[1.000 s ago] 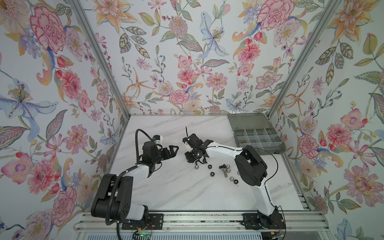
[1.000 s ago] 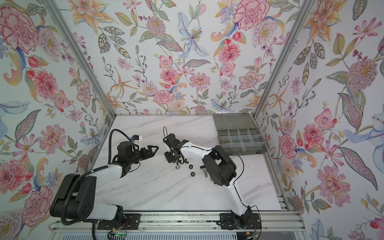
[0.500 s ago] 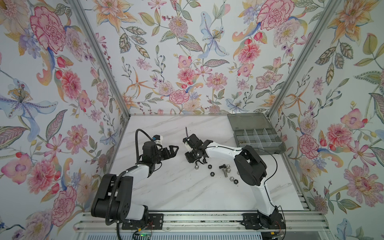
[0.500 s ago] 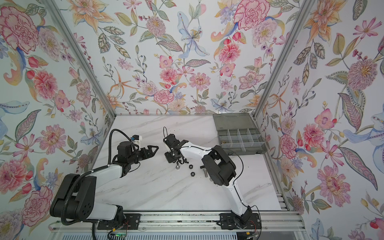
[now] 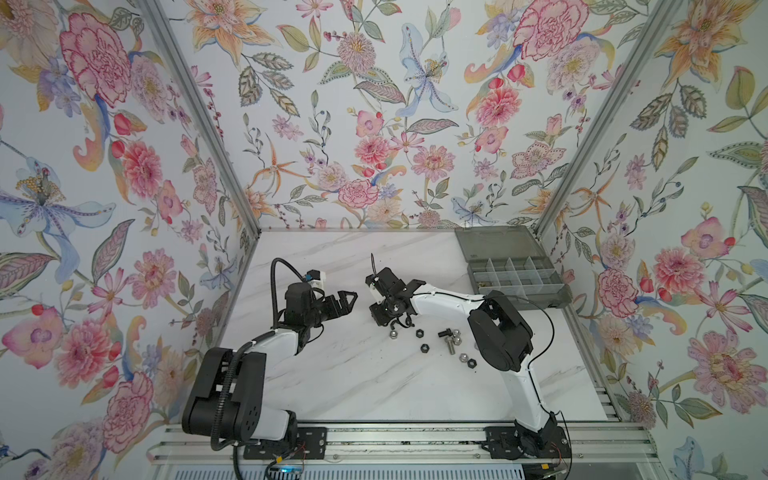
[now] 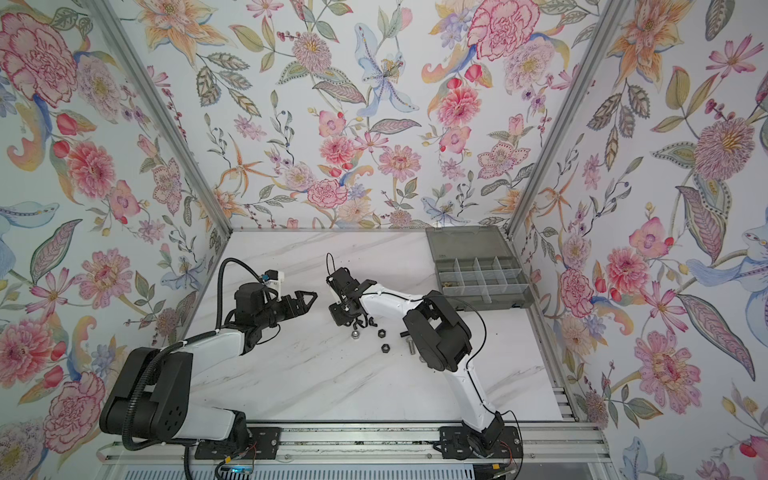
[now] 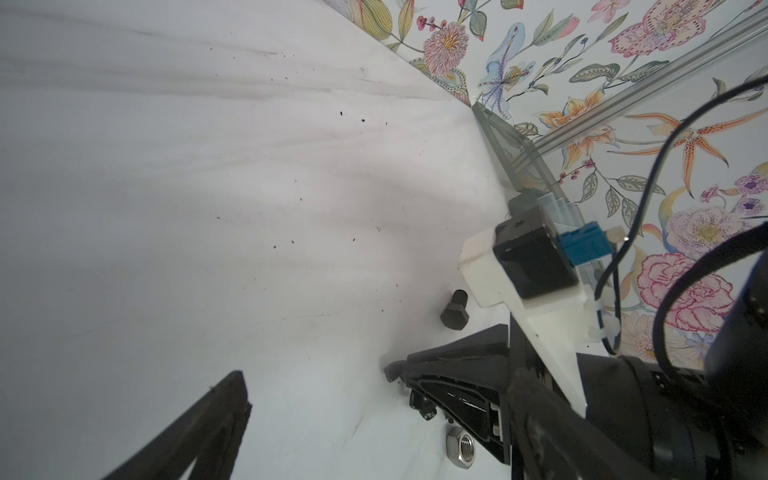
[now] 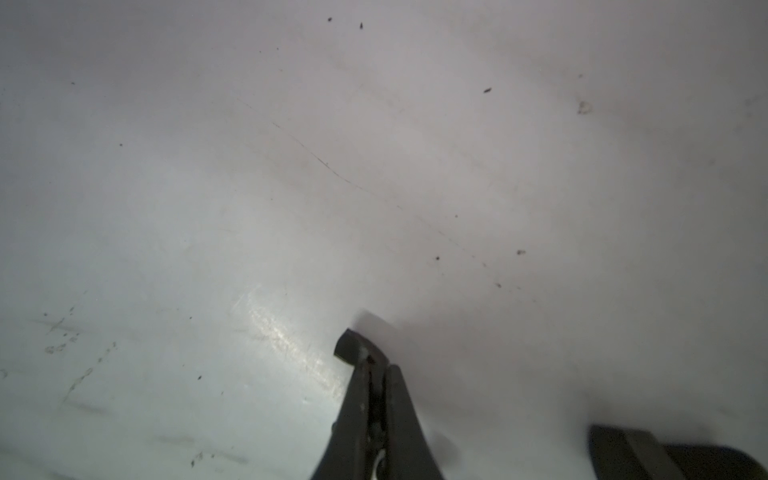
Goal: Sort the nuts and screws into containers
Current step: 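Lift the black wing nut from the pile with the right gripper, then carry the black wing nut with the right gripper over the organizer box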
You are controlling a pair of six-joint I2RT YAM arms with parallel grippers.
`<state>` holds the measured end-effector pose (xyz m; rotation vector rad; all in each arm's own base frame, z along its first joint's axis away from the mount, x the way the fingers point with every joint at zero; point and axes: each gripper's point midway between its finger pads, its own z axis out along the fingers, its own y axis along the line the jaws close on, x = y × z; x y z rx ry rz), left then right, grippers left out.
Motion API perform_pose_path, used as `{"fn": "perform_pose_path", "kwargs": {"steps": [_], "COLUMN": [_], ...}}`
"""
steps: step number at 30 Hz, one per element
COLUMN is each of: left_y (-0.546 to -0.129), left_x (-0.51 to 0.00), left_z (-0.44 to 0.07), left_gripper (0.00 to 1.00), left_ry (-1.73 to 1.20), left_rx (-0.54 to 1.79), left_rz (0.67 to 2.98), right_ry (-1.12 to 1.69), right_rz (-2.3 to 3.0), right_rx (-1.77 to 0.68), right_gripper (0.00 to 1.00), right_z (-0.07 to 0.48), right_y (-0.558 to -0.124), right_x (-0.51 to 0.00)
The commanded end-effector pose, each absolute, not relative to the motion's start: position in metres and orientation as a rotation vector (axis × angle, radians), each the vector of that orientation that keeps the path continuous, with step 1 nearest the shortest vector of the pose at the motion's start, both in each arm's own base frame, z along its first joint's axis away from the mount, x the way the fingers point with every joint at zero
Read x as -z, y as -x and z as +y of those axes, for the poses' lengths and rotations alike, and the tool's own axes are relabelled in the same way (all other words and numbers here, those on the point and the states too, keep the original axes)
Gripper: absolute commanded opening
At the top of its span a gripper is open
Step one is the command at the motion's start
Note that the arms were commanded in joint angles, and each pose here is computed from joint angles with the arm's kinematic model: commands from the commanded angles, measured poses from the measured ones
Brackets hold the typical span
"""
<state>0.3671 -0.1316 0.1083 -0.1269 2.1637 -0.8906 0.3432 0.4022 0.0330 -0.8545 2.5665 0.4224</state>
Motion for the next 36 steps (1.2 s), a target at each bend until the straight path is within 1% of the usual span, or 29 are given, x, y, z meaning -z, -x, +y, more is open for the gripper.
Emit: {"fn": "perform_pose_path", "kwargs": {"steps": [1, 6, 11, 15, 20, 25, 28, 32, 34, 36], "left_y": [-0.366, -0.366, -0.366, -0.366, -0.366, -0.365, -0.366, -0.367, -0.368, -0.369], "left_x": [-0.108, -0.109, -0.108, -0.108, -0.108, -0.108, -0.109, -0.111, -0.113, -0.116], "left_z": [-0.129, -0.129, -0.128, -0.128, -0.128, -0.128, -0.128, -0.129, -0.131, -0.131], "left_gripper": [0.99, 0.99, 1.00, 0.99, 0.99, 0.99, 0.99, 0.99, 0.99, 0.99], "left_ry": [0.118, 0.118, 0.122, 0.123, 0.125, 0.123, 0.123, 0.128, 0.126, 0.124], "left_rx": [0.886, 0.886, 0.885, 0.886, 0.883, 0.883, 0.885, 0.894, 0.904, 0.910], "left_rz": [2.153, 2.152, 2.152, 2.153, 2.152, 2.151, 2.148, 2.141, 2.137, 2.127], "right_ry": [0.877, 0.883, 0.881, 0.865, 0.859, 0.831, 0.793, 0.716, 0.677, 0.580], "right_rz": [2.605, 2.606, 2.601, 2.594, 2.564, 2.540, 2.526, 2.499, 2.486, 2.479], "right_rx": [-0.386, -0.389, -0.406, -0.485, -0.651, -0.725, -0.749, -0.738, -0.722, -0.684], "right_gripper": [0.07, 0.05, 0.00, 0.00, 0.00, 0.00, 0.00, 0.00, 0.00, 0.00], "right_z": [0.400, 0.399, 0.400, 0.403, 0.410, 0.405, 0.396, 0.369, 0.352, 0.318], "right_y": [-0.338, -0.337, -0.337, -0.338, -0.340, -0.347, -0.354, -0.370, -0.377, -0.397], "right_x": [-0.015, -0.015, -0.019, -0.034, -0.060, -0.080, -0.094, -0.116, -0.126, -0.136]}}
